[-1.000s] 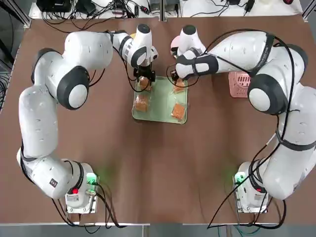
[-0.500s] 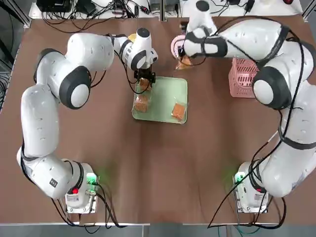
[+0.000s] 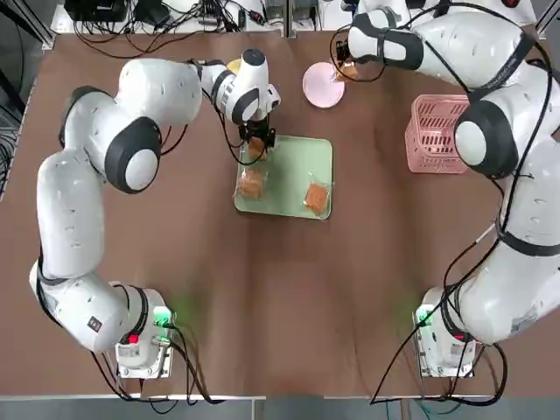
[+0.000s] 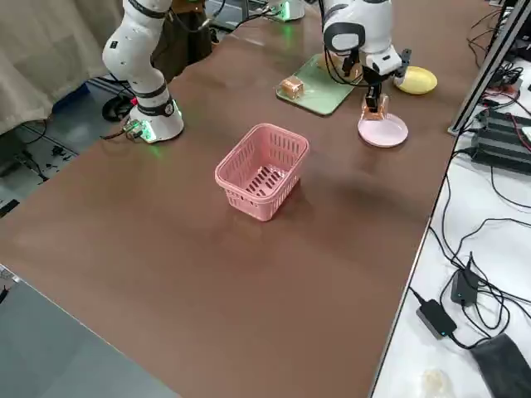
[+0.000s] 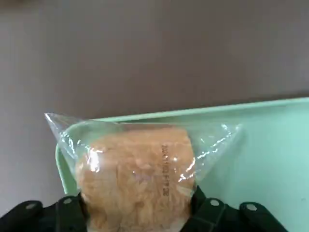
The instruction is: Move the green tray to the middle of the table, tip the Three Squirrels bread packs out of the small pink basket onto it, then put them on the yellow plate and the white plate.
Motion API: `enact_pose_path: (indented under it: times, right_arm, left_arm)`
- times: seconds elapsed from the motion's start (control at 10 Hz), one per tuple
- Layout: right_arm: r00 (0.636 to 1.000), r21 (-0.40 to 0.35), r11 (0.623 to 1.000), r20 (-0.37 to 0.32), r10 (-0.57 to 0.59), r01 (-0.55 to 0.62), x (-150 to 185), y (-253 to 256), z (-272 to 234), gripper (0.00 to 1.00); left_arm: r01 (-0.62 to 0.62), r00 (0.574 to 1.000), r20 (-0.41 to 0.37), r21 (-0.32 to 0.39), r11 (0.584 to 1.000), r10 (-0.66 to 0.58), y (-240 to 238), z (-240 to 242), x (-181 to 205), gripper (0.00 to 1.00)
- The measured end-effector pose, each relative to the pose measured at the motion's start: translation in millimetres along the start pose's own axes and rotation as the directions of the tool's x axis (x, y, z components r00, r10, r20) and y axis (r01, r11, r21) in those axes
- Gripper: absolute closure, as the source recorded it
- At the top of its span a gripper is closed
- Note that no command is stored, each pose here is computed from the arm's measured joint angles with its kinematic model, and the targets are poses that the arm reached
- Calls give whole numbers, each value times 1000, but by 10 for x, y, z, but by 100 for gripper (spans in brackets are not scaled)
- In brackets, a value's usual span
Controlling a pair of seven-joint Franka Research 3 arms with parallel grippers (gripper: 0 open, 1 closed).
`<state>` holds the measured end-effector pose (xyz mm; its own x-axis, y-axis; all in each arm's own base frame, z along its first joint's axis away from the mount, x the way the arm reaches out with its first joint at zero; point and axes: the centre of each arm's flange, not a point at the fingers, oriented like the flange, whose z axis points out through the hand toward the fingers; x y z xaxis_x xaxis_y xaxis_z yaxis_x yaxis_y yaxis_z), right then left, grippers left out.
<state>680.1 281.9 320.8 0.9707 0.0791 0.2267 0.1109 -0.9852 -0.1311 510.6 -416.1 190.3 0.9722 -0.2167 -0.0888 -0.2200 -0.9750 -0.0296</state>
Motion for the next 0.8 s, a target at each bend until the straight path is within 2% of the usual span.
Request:
enact_pose_path:
  times: [0.2,0.4,0.6,0.8]
  right_arm:
    - [999,19,1000,-34,-8,8,208,-122,146,55]
    - [998,33,999,-51,-19,21,319,-253,348,55]
    - [997,43,998,-59,-39,41,335,-419,545,55]
    - [991,40,991,-59,-121,124,292,-480,730,55]
  left_arm:
    - [6,1000,-10,-4,1000,-6,-12,-78,17,41]
    - [36,999,-29,-8,999,-37,-126,-300,96,41]
    - [89,994,-66,-19,996,-90,-438,-811,297,41]
    - [118,984,-129,-40,992,-122,-844,-1198,581,41]
